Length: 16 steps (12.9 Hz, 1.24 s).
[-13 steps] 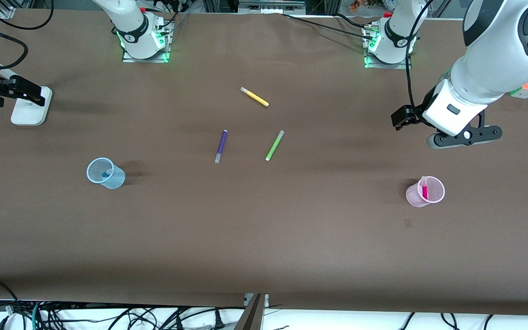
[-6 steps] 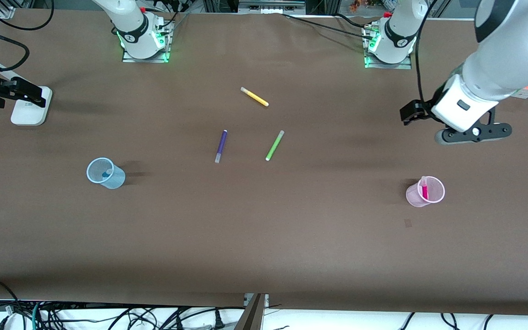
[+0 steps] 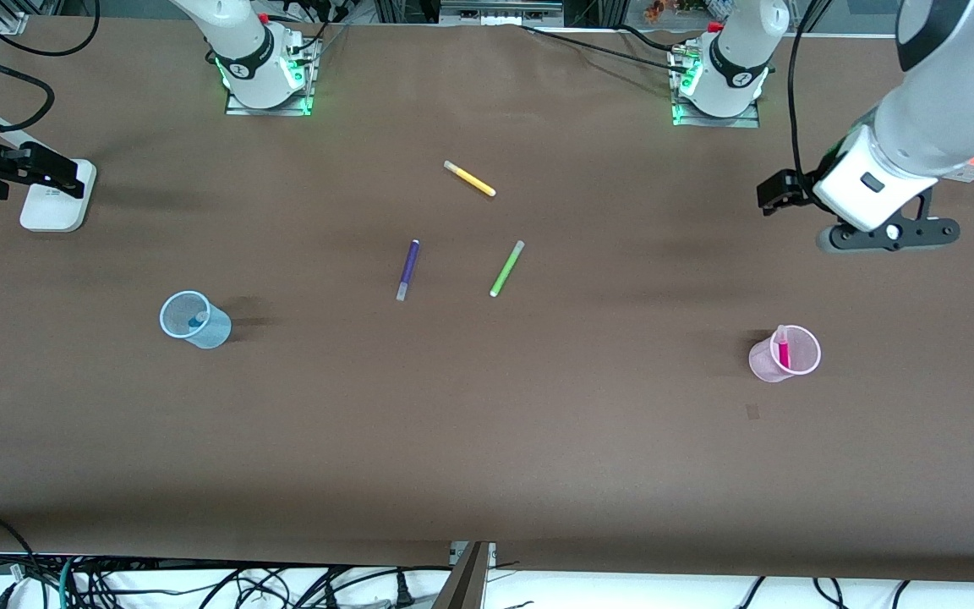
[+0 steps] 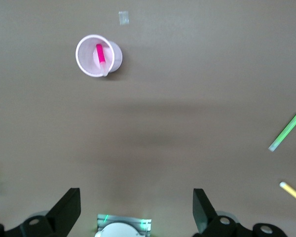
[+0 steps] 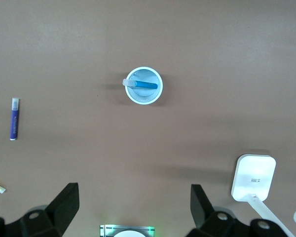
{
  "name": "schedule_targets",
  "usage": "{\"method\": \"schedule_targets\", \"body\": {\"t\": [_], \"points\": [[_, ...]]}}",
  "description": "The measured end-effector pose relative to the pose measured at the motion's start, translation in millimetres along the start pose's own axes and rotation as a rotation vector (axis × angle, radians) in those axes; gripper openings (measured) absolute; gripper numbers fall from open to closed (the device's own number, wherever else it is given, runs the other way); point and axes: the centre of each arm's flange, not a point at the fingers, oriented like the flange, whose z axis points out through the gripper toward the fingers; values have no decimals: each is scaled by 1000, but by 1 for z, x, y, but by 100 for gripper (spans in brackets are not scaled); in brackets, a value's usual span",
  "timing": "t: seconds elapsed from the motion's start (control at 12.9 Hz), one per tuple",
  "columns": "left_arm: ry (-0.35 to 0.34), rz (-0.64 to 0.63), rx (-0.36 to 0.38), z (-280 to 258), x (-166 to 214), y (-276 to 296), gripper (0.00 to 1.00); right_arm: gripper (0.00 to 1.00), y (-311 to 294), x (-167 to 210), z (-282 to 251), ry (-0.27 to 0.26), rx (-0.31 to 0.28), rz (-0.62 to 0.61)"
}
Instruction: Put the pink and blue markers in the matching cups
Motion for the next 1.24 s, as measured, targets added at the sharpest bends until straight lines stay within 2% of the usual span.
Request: {"method": "schedule_targets", "body": {"t": [0.15,0.23,0.39,0.54,1.24], "points": [[-10,76,12,7,-6,-13,100,100,0,0,0,0,0,0],[7,116,-2,7,-5,-26,100,100,0,0,0,0,0,0],[84,152,-32,-6,-1,-44,100,100,0,0,0,-1,0,0],[126,155,-37,-14,1,-47,100,100,0,0,0,-1,0,0],[117,147,-42,-8,8,-55,100,100,0,0,0,0,0,0]]}}
